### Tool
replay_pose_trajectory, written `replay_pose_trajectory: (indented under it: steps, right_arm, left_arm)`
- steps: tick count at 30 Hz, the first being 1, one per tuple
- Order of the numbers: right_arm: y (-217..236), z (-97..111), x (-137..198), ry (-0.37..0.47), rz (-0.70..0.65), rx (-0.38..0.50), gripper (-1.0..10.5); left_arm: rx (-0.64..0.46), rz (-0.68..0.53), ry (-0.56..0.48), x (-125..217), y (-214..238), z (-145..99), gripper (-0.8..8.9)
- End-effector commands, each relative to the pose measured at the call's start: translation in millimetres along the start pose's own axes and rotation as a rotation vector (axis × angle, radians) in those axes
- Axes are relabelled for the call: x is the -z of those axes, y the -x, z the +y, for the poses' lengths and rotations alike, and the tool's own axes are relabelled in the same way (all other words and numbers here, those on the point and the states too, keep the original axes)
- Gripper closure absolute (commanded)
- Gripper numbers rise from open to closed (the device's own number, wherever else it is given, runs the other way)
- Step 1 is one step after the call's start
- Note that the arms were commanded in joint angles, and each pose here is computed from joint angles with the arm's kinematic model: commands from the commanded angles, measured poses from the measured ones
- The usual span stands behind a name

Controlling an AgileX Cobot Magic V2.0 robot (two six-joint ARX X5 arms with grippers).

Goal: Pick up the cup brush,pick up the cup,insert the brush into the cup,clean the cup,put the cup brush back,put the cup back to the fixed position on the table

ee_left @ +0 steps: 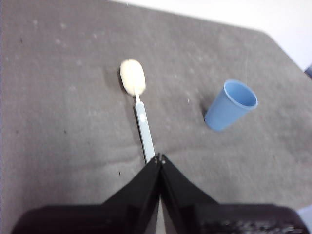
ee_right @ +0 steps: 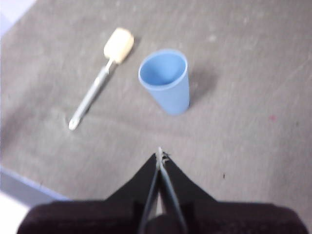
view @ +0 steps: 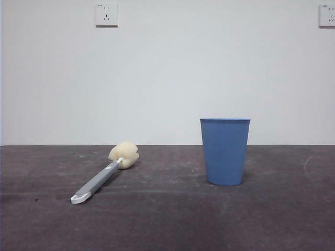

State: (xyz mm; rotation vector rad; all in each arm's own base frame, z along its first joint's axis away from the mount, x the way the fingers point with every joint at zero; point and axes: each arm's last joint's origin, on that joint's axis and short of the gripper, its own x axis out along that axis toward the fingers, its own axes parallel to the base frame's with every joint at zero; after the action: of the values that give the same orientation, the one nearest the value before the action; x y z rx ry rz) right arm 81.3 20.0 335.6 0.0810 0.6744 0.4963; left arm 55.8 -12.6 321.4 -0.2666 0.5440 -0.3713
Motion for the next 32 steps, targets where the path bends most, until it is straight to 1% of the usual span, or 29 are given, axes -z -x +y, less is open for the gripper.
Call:
replay_pose_trajectory:
  steps: [1,6,9,10,12,13,14,15,16,17,18,22,24,26,30,32]
  right_arm:
    - [0,1,1,0.038,0.038,-0.027,9.6]
    - [-2,0,1,0.039,0.055,-0.049,9.6]
    - [-3,0,1,0.039,0.057,-0.048,9.6]
    - [-3,0,1,0.039,0.056,-0.048,9.5]
    - [-3,0,1,0.039,0.057,-0.047,9.4]
    - [-3,0,1,0.039,0.056,-0.047,8.9]
    - [-3,0,1,0.039,0.056,-0.048,7.7]
    - [-3,0,1,0.038,0.057,-0.048,6.4]
    - [-3,0,1,0.038,0.056,-0.048,5.2]
    - [-3,0,1,0.038,0.057,-0.048,4.2]
    - [-3,0,1,0.038,0.057,-0.047,3.8]
    - [-3,0,1,0.038,0.056,-0.047,3.8]
    - [-3,0,1,0.038,0.056,-0.047,3.8]
    - [-3,0,1,0.038,0.055,-0.047,3.8]
    - [-3,0,1,0.038,0.055,-0.047,3.8]
    - [-3,0,1,0.038,0.055,-0.047,3.8]
  left_arm:
    - [0.014,0.037,-0.041,-1,3,-2,8.2]
    - [0.01,0.081,-0.041,1,4,-2,8.21]
    - [0.01,0.095,-0.037,2,4,-2,8.21]
    - [0.011,0.094,-0.038,2,4,-2,8.18]
    - [0.049,0.096,-0.035,2,4,-3,8.12]
    - [0.065,0.095,-0.029,1,4,-4,7.99]
    - [0.069,0.094,-0.029,1,4,-4,7.07]
    - [0.076,0.095,-0.029,1,4,-4,5.31]
    - [0.09,0.097,-0.028,1,4,-5,3.35]
    - [0.109,0.099,-0.027,1,5,-5,2.45]
    - [0.134,0.102,-0.026,1,5,-6,2.47]
    - [0.16,0.124,-0.015,-1,0,-5,2.47]
    - [0.175,0.155,0.0,-4,-6,-3,2.47]
    - [0.212,0.181,0.009,-10,-16,-1,2.47]
    - [0.253,0.198,-0.012,-25,-42,0,2.48]
    - [0.235,0.229,-0.02,-31,-60,-1,2.48]
